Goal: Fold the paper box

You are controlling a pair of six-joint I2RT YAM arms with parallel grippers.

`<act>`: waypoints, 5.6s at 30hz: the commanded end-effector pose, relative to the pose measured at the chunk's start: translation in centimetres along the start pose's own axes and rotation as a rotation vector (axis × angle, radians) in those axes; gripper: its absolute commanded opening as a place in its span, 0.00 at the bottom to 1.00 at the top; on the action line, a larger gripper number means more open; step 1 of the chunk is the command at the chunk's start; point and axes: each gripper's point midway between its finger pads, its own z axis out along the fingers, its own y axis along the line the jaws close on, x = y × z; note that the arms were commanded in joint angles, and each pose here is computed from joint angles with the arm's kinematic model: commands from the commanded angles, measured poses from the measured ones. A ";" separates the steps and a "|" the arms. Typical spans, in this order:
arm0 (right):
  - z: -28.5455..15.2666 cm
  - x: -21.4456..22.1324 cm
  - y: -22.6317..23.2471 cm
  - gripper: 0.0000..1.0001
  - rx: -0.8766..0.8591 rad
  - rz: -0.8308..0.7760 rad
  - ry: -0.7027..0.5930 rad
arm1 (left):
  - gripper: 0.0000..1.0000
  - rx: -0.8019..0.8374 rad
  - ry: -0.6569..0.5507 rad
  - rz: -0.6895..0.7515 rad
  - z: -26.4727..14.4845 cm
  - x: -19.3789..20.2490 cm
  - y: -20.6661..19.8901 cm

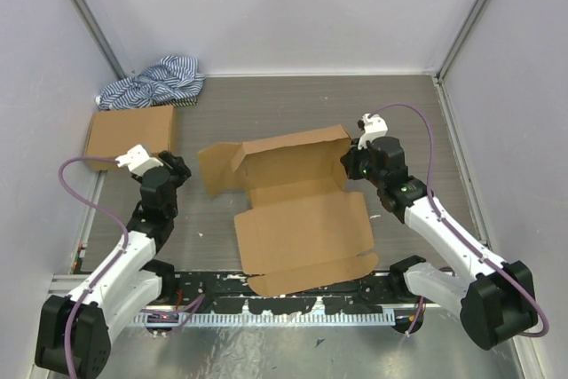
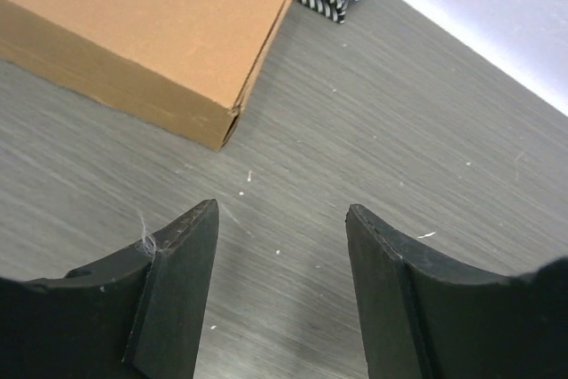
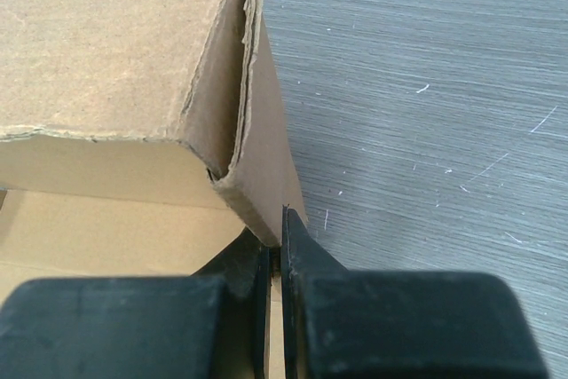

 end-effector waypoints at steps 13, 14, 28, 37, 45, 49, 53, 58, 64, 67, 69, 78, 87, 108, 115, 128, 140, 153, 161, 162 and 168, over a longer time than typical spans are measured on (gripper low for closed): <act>-0.8 -3.3 3.6 0.01 -0.225 -0.001 -0.093 | 0.61 0.538 -0.099 -0.077 -3.0 -1.5 -8.3; -0.6 -3.1 3.6 0.01 -0.226 0.001 -0.083 | 0.61 0.575 -0.093 -0.077 -3.4 -1.5 -8.9; 0.6 -3.0 3.2 0.01 -0.195 0.009 -0.049 | 0.55 0.950 0.105 -0.070 -9.7 1.0 -13.0; 0.7 -3.0 3.4 0.01 -0.206 0.018 -0.044 | 0.53 1.026 0.218 -0.071 -11.7 3.7 -13.1; 0.7 -2.9 3.5 0.01 -0.213 0.017 -0.039 | 0.51 1.087 0.270 -0.078 -13.8 4.8 -14.4; 0.7 -2.8 3.4 0.01 -0.207 0.017 -0.035 | 0.50 1.117 0.282 -0.053 -15.1 5.0 -15.4; 0.6 -2.8 3.4 0.01 -0.208 0.017 -0.038 | 0.50 1.105 0.293 -0.008 -15.5 5.8 -15.5; 0.3 -2.9 3.7 0.01 -0.225 0.018 -0.042 | 0.50 1.038 0.269 0.039 -14.1 6.1 -15.1; 0.4 -2.5 2.9 0.01 -0.177 0.023 -0.025 | 0.48 0.999 0.228 0.067 -13.4 4.7 -15.4; 0.6 -2.2 2.9 0.01 -0.173 0.041 -0.019 | 0.46 0.979 0.219 0.078 -13.1 4.3 -15.4; 0.7 -1.9 2.9 0.01 -0.172 0.060 -0.013 | 0.45 0.975 0.216 0.077 -13.1 4.1 -15.6; 0.3 -1.6 3.2 0.01 -0.146 0.093 -0.032 | 0.40 0.929 0.262 0.148 -12.4 5.7 -16.9; -0.2 -2.1 2.9 0.01 -0.117 0.097 -0.052 | 0.38 0.764 0.246 0.246 -10.7 5.6 -16.5; -0.1 -2.1 4.9 0.01 -0.145 0.104 -0.062 | 0.43 0.553 0.167 0.313 -7.0 5.8 -16.8; 0.2 -1.7 6.0 0.01 -0.146 0.093 -0.051 | 0.36 0.487 0.162 0.361 -5.6 6.6 -16.4; 1.2 -0.8 6.9 0.01 -0.021 0.131 -0.008 | 0.00 0.104 0.121 0.465 -4.4 4.4 -12.8; 1.7 -1.2 6.3 0.01 0.069 0.158 0.001 | 0.38 0.177 0.144 0.479 -5.7 4.9 -13.3; 3.5 -0.1 6.3 0.01 0.127 0.181 0.089 | 0.58 0.273 0.211 0.427 -8.6 2.7 -12.7; 4.7 1.1 5.8 0.13 0.170 0.158 0.140 | 0.55 0.426 0.214 0.314 -12.2 -1.1 -12.7; 5.0 1.4 5.8 0.22 0.178 0.152 0.151 | 0.54 0.419 0.214 0.319 -12.4 -1.7 -12.3; 5.4 0.4 4.8 0.67 0.255 0.129 0.145 | 0.54 0.339 0.257 0.413 -13.4 -4.2 -10.4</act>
